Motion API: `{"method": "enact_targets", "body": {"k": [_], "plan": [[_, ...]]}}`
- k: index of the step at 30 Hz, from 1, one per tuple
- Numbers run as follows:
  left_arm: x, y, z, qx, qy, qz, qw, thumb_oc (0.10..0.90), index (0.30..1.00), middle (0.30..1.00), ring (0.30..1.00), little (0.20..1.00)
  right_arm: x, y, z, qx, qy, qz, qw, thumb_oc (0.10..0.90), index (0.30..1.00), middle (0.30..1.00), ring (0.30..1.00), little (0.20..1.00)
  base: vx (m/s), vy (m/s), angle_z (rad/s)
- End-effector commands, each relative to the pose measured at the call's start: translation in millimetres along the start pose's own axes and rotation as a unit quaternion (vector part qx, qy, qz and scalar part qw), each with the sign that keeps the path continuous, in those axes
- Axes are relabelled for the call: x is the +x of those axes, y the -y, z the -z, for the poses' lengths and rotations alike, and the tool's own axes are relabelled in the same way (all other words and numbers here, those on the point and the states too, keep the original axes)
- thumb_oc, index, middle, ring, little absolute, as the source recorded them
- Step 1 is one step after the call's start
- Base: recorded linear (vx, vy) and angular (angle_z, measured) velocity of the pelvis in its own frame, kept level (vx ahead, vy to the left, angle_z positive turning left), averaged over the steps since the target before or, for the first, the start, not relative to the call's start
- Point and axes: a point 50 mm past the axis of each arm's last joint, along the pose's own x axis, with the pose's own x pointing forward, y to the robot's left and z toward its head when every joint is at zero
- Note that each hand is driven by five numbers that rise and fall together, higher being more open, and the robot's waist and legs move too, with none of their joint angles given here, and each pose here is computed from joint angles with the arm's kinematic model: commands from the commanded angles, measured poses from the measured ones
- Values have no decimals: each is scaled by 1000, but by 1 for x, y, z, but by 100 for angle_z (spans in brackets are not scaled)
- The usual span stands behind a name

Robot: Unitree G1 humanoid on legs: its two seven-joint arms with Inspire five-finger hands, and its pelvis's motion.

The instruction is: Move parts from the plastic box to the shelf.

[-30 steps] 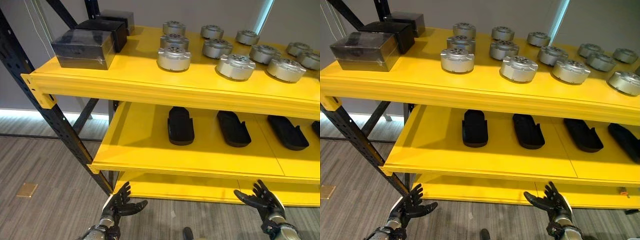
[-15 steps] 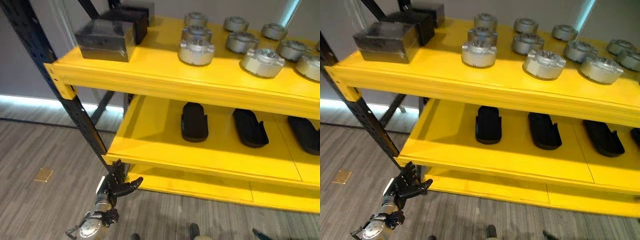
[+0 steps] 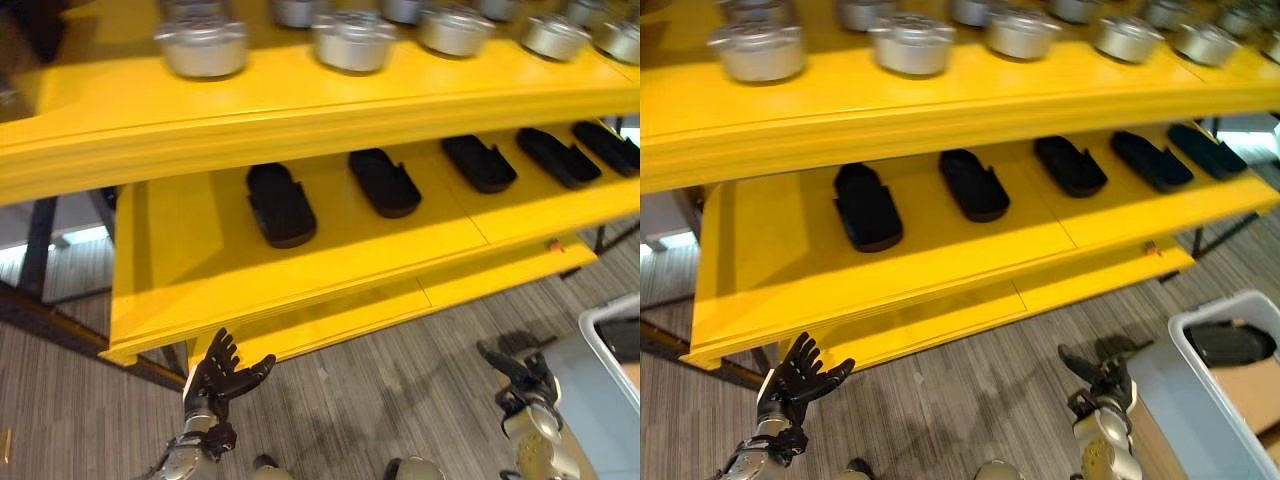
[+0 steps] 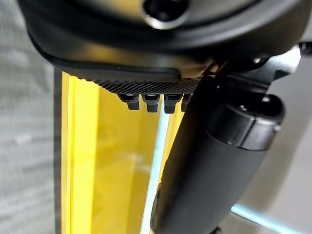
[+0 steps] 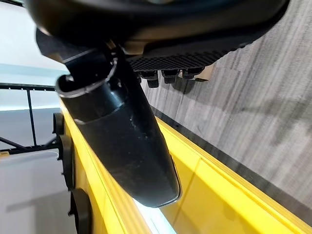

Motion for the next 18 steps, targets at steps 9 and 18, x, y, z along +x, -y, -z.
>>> {"method": "enact_targets", "body": {"k": [9,18], "plan": [[4,19,-22,-89,58,63,992,900,1000,1000,1000,1000,-1,40,-78,-31,181,88,979,900,1000,1000,1000,1000,-61,-45,-56],[13,30,-38,-74,82,83,990,900,1000,1000,1000,1000,0,84,-76,-65,193,221,954,900,1000,1000,1000,1000,-24,-149,-11]]}}
